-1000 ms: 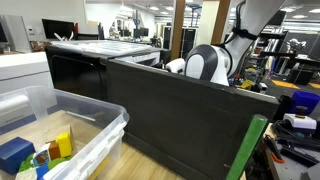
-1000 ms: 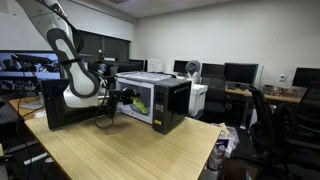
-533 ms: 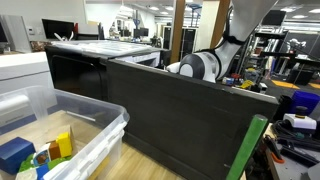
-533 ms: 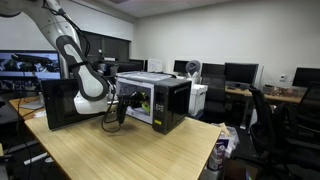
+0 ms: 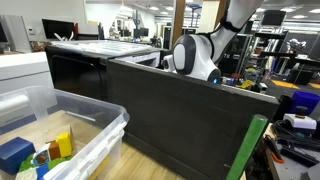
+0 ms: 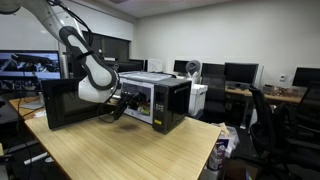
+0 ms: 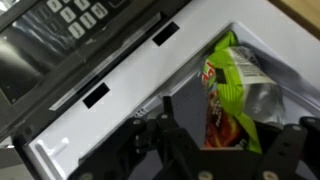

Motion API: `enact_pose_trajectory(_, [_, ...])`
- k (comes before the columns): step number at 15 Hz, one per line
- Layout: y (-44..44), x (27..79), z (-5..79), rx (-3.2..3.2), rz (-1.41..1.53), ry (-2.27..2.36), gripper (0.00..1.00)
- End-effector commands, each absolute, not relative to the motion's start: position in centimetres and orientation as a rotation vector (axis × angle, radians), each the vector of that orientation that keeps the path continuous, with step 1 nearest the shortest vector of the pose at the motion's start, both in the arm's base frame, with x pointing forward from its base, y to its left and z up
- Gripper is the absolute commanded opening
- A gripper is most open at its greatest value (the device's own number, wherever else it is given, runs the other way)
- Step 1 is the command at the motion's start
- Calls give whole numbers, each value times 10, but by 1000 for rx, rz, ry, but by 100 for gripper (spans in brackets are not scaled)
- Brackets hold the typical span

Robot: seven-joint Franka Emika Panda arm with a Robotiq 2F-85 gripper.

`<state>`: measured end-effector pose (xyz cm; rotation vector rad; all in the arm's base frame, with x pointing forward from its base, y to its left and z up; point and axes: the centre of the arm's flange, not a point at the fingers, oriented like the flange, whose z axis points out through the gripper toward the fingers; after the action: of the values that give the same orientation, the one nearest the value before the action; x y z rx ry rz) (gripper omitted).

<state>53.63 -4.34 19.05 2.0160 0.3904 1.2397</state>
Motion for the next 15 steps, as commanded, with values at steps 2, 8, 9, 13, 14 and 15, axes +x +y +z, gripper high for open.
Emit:
enact_pose_trajectory(2, [-45, 522, 236, 2292, 1158, 336, 85])
enact_pose_trajectory(8, [-59, 502, 278, 2581, 970, 252, 100])
enact_pose_trajectory(9, [-58, 500, 282, 2642, 909, 232, 100])
enact_pose_trajectory(13, [-69, 486, 293, 2848, 733, 104, 100])
enact_pose_trajectory(14, [-74, 483, 292, 2872, 704, 69, 100])
enact_pose_trajectory(15, [-76, 480, 291, 2889, 673, 54, 100])
